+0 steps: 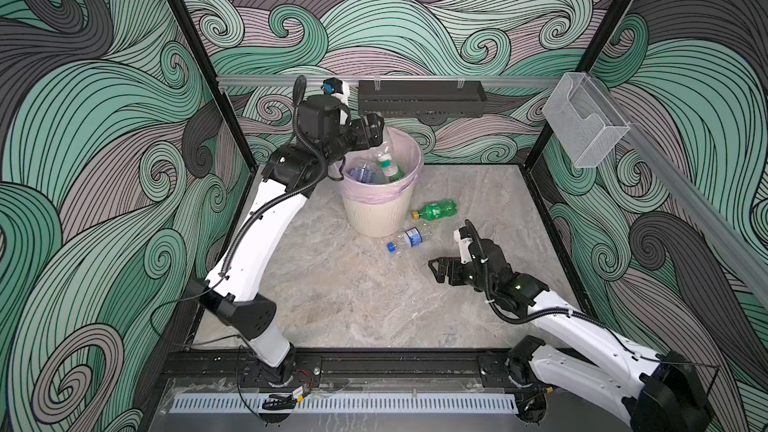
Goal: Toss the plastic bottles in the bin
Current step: 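Lift the flat clear bottle over the bin with the left gripper and release, then withdraw the left arm while the right gripper grasps the green Sprite bottle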
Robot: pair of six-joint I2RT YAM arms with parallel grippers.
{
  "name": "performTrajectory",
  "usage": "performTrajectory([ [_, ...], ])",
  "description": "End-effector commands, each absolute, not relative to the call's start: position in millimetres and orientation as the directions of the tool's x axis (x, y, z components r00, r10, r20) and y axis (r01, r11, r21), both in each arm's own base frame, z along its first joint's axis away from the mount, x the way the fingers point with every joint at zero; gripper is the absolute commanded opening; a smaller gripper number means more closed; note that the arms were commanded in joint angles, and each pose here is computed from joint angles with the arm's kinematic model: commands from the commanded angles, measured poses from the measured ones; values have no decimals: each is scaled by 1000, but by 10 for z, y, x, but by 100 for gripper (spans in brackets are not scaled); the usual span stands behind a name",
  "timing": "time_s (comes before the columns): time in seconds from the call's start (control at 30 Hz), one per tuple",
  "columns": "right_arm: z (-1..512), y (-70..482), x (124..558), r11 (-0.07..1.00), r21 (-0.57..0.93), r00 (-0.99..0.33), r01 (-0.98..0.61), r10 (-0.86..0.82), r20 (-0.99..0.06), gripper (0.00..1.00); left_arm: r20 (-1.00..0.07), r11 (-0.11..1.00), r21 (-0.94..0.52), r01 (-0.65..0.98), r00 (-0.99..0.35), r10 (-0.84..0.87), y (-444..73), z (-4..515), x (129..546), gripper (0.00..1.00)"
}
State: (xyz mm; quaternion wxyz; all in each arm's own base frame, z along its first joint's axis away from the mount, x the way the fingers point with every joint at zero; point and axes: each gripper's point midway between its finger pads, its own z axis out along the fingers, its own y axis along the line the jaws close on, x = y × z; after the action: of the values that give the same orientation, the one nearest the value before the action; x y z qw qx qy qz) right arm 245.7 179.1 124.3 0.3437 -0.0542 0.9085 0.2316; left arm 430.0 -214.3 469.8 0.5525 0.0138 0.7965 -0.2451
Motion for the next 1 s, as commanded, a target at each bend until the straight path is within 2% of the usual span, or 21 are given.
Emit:
performTrajectory([
  [0.0, 1371, 1704, 2495, 904, 372, -745, -213, 96, -660, 100, -854, 889, -349, 298, -492, -170, -2142, 4369, 4181, 92],
  [0.1, 1447, 1616, 2543, 905, 386, -717, -176, 151, -680, 100, -862, 898, -339, 281, -475, -176, -1985, 4210, 3996, 93],
  [0.33, 1591, 1237, 2903, 934, 358, -656, -18, 259, -708, 100, -859, 934, -273, 231, -495, -128, -1463, 3783, 3236, 95],
  [0.57, 1485, 1093, 3564, 818, 557, -663, 141, 496, -561, 100, -859, 968, -211, 138, -499, -116, -957, 3232, 2630, 97],
  [0.77, 1326, 1211, 4104, 789, 580, -676, 201, 540, -501, 100, -853, 984, -150, 98, -516, -79, -690, 2793, 2303, 99],
  [0.97, 927, 1261, 4550, 765, 568, -670, 302, 594, -444, 100, -837, 982, -175, 66, -535, -113, -613, 2591, 2176, 99],
])
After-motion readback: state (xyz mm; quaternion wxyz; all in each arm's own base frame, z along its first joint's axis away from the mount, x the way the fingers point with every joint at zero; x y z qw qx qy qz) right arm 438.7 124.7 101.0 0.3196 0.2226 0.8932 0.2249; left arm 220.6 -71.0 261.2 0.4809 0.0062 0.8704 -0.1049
